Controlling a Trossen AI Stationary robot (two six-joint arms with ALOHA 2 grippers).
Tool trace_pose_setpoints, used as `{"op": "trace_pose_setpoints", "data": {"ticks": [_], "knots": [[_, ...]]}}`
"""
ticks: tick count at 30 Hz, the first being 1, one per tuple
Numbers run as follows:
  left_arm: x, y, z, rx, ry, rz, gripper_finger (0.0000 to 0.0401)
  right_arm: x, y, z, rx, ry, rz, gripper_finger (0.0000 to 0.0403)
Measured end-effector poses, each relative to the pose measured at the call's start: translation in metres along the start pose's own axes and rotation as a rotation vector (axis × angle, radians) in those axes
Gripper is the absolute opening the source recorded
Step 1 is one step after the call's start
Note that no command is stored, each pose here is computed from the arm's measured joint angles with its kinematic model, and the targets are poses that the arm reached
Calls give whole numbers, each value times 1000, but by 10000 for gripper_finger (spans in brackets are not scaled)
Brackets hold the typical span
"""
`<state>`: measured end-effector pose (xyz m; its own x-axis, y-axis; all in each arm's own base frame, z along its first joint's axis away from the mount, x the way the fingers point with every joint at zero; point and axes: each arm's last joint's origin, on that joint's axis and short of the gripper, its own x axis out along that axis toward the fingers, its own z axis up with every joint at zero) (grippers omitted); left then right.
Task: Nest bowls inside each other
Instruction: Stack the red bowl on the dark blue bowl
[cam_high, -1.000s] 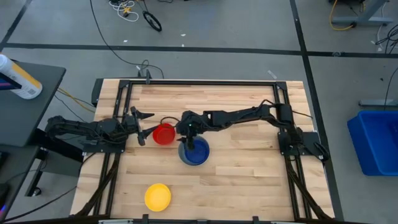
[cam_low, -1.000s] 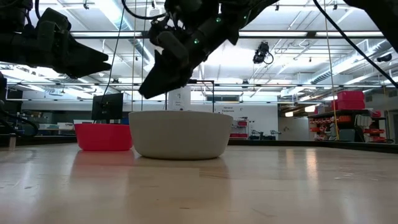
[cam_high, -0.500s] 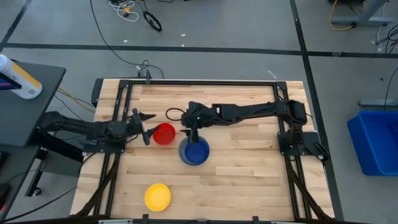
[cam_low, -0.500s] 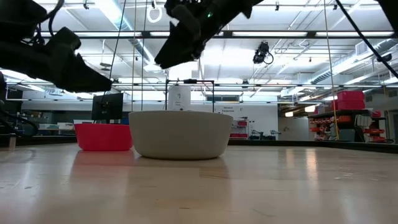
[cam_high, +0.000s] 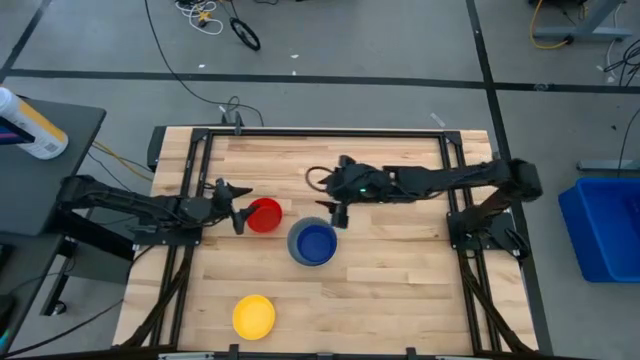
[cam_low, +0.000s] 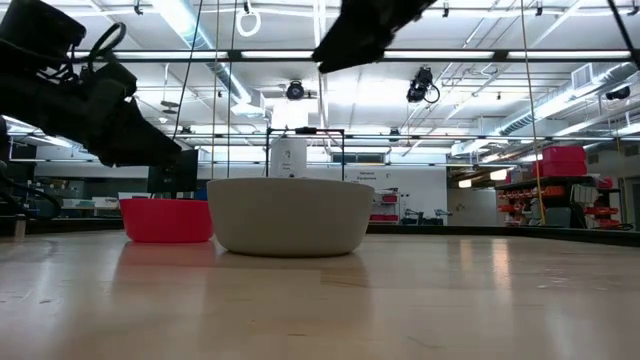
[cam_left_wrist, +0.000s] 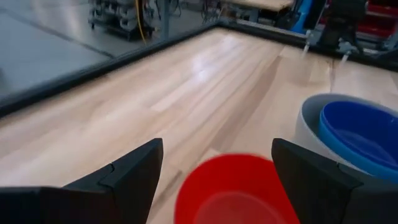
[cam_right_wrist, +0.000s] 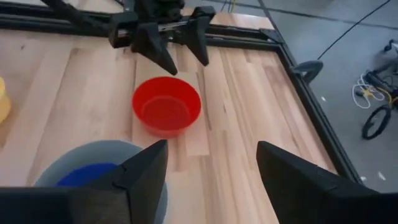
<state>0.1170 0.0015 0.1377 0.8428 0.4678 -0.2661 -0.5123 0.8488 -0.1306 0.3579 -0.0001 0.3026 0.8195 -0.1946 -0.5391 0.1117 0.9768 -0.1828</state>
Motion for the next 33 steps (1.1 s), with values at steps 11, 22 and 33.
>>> {"op": "trace_pose_setpoints", "data": {"ticks": [11, 22, 33], "knots": [[3, -2, -5, -131, 58, -29, 307, -39, 22, -26, 29, -93, 70, 244], [5, -1, -10, -152, 100, 4, 307, -58, 71, -34, -145, -367, 315, 224], [6, -2, -8, -121, 64, 32, 307, -41, 72, -104, -65, -477, 180, 183]]}}
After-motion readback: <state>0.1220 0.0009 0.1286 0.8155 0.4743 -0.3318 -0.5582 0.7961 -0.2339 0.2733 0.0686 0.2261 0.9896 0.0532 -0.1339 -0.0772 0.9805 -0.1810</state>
